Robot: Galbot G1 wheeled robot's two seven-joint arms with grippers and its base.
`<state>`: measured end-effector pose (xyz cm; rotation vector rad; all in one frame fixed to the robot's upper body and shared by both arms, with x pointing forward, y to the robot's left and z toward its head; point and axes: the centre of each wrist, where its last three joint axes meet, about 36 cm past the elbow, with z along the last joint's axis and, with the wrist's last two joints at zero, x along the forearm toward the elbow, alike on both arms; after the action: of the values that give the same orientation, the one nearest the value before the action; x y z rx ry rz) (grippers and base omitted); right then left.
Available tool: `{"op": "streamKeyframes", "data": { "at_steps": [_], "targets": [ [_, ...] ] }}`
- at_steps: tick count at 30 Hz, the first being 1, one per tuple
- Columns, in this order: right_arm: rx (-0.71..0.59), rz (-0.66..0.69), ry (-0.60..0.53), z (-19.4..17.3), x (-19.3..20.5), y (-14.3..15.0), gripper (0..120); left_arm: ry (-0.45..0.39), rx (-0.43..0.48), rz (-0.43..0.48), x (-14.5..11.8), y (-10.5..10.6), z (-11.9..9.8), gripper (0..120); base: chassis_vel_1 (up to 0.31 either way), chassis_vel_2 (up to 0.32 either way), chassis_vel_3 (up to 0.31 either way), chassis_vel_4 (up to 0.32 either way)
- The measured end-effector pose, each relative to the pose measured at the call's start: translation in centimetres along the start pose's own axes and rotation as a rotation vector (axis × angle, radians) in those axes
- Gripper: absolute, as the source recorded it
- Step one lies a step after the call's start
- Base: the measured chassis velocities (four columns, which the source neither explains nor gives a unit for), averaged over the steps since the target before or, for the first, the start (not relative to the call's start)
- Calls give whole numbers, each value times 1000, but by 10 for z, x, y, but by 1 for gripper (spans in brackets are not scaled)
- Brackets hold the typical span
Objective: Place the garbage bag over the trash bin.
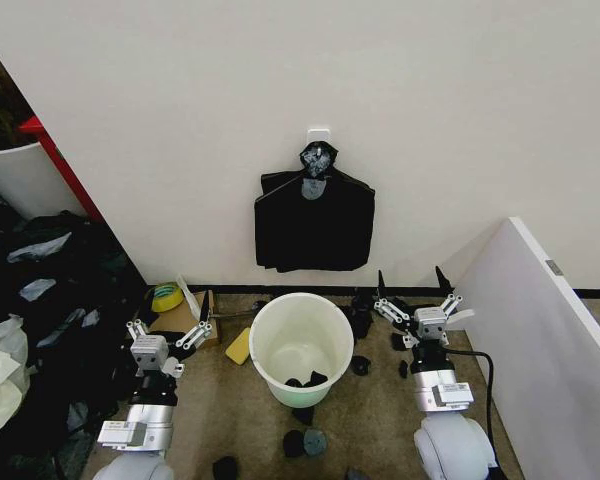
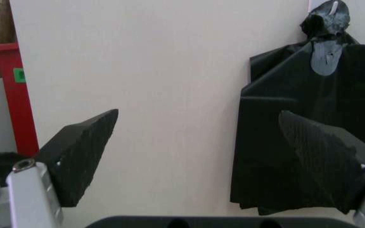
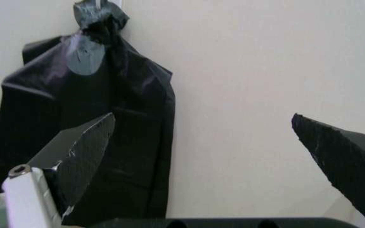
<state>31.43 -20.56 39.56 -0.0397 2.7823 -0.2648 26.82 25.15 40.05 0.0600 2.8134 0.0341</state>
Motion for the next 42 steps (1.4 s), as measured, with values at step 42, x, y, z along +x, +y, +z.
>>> {"op": "streamKeyframes", "data": {
  "at_steps": [42],
  "targets": [
    [-56, 28, 59, -3, -2, -1, 100, 1, -16, -33, 5, 2, -3, 100, 0, 0, 0, 0]
  ]
}}
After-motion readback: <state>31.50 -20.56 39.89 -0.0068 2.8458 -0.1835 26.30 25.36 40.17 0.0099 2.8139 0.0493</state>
